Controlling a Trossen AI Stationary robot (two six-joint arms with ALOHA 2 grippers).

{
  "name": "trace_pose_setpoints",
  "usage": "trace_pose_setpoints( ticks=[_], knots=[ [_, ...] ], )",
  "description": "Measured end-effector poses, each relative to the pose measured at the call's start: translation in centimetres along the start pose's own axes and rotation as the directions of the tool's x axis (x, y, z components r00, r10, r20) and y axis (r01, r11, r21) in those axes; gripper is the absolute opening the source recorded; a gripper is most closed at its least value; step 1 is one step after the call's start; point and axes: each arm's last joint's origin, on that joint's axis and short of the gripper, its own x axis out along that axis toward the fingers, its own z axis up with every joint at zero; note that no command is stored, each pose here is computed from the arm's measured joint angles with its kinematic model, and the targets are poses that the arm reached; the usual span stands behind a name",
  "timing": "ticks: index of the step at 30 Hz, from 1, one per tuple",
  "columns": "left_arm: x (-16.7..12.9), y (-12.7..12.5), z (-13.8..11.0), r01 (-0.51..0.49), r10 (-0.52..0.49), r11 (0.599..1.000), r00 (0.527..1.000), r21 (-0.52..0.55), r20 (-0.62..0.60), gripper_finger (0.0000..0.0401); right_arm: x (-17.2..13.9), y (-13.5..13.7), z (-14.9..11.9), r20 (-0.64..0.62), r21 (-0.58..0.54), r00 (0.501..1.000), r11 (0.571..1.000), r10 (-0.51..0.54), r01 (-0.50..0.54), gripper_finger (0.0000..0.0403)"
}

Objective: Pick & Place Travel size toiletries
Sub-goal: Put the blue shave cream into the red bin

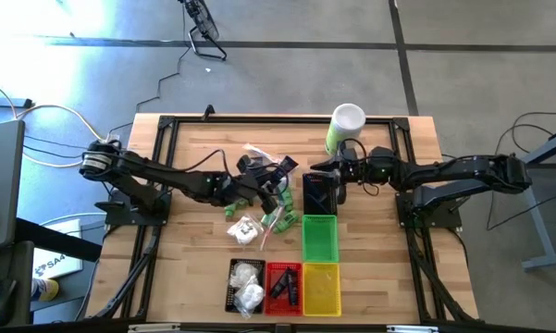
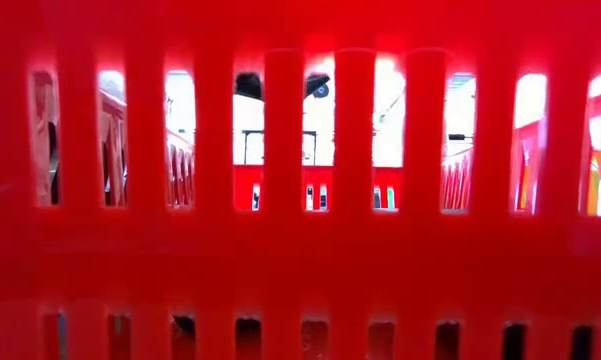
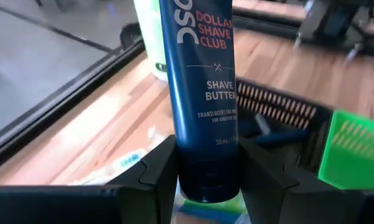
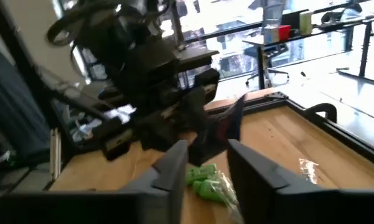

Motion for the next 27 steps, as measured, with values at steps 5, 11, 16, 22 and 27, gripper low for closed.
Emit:
trace_pose_setpoints(
  ticks=[5,11,16,22,27],
  knots=[
    [-0.2,-0.8,0.1,0.018,-0.018,1.000,0.999,0.023,0.032,0.0137,0.7,-0.2,-0.8,-0.015,0.144,0.999,0.989,-0.042,0.044,0.0194],
    [-0.4,-1.0,0.2,0.023,-0.025,0.999,0.999,0.035,0.043,0.0137,2.4,-0.5,-2.1,0.008,0.268,1.000,0.963,0.022,-0.023,0.0234],
    [-0.4,-1.0,0.1,0.022,-0.024,0.999,0.999,0.036,0.041,0.0137,3.5,-0.6,-2.7,0.079,0.314,0.993,0.943,0.087,-0.108,0.0232],
    [-0.4,-1.0,0.1,0.023,-0.024,0.999,0.999,0.034,0.041,0.0137,4.1,-1.0,-3.4,0.101,0.317,0.995,0.947,0.025,-0.056,0.0231],
    [-0.4,-1.0,0.1,0.043,-0.044,0.999,0.998,0.030,0.035,0.0137,4.7,-0.9,-2.6,0.134,0.280,0.991,0.958,0.022,-0.059,0.0230]
  ],
)
